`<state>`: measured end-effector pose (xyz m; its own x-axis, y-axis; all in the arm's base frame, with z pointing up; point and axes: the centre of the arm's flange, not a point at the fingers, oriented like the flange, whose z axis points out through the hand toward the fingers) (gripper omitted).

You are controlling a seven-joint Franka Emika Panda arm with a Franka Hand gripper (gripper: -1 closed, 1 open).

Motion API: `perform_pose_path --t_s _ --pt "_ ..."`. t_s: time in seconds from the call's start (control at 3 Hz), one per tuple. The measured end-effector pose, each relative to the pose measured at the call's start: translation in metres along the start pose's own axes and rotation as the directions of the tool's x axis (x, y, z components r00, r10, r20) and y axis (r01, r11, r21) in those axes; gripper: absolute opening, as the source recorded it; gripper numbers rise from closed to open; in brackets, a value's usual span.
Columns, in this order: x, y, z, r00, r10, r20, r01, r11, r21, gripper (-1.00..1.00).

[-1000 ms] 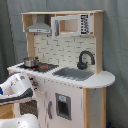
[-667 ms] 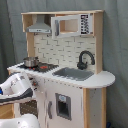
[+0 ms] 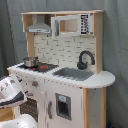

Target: Play with the kitchen

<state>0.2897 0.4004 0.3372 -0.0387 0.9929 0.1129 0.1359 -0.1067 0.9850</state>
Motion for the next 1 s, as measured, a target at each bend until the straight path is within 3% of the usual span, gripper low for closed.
perform_pose_path --t_s 0.33,1.0 --pt "0.017 -0.006 -0.016 0.999 0.045 -0.030 -0.046 0.998 -0.046 1.00" --pt "0.018 -0.029 -0.017 0.984 0.173 -0.042 -0.176 0.981 -0.086 1.00"
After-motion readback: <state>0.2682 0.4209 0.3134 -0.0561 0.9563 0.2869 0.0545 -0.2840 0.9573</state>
